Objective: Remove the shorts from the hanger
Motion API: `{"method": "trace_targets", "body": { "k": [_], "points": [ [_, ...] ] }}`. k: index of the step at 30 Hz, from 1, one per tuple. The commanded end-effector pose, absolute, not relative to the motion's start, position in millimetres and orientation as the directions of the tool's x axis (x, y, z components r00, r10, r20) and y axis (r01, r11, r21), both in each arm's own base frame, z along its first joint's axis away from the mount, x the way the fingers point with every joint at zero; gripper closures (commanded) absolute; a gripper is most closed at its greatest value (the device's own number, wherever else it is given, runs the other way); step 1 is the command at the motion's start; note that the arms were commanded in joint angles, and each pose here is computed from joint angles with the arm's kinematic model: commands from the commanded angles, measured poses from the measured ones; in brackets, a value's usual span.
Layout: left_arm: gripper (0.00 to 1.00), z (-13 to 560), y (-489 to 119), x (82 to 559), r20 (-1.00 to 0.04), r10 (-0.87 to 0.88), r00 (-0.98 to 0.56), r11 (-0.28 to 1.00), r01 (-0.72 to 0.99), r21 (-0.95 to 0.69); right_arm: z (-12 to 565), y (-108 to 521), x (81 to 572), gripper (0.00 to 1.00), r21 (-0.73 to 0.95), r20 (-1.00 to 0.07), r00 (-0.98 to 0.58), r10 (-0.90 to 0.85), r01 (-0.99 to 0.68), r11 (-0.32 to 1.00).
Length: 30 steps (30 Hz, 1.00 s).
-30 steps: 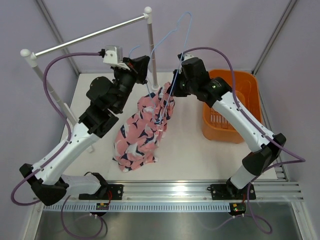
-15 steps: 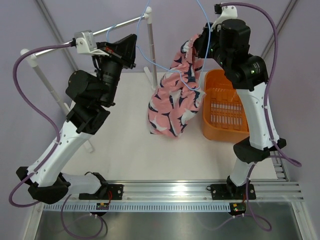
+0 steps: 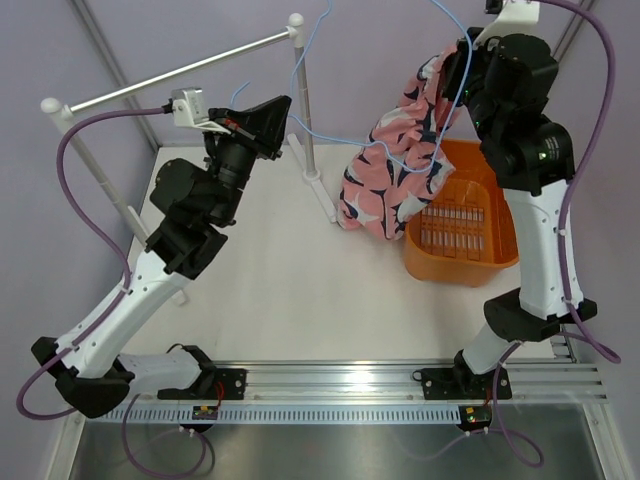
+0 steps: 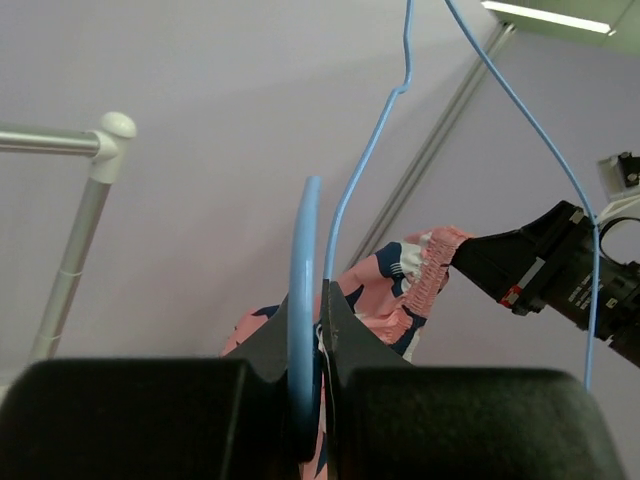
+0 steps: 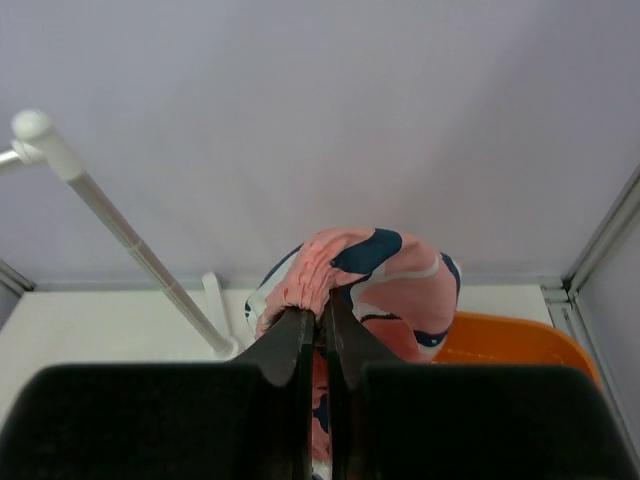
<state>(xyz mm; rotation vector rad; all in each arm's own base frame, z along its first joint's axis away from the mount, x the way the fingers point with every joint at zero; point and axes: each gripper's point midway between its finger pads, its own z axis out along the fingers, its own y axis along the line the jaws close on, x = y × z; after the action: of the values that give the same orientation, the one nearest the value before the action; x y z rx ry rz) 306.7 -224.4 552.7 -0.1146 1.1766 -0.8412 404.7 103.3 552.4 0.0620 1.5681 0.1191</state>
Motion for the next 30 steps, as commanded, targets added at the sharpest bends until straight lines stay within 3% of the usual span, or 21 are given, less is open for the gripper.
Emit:
{"method": "trace_targets", "body": {
  "k": [1, 10, 18, 30],
  "points": [
    [1.0, 490, -124, 340, -0.905, -0.381, 0.191, 0.925, 0.067, -0.375, 711, 14, 297, 1.0, 0.434, -0.768, 0.516, 0.379, -0.015, 0.901],
    [1.0, 537, -112, 330, -0.82, -0.485, 0.305, 0.874, 0.125, -0.47, 637, 59, 326, 1.0, 0.381, -0.857, 0.318, 0.406, -0.14, 0.914],
    [1.0, 551, -124, 337, -0.781, -0.54, 0.313, 0.841, 0.186, -0.507, 584, 101, 340, 1.0, 0.363, -0.904, 0.126, 0.408, -0.276, 0.89],
    [1.0, 569, -138, 329, -0.683, -0.645, 0.344, 0.763, 0.339, -0.55, 509, 139, 372, 1.0, 0.346, -0.938, -0.119, 0.325, -0.284, 0.894]
  ]
}}
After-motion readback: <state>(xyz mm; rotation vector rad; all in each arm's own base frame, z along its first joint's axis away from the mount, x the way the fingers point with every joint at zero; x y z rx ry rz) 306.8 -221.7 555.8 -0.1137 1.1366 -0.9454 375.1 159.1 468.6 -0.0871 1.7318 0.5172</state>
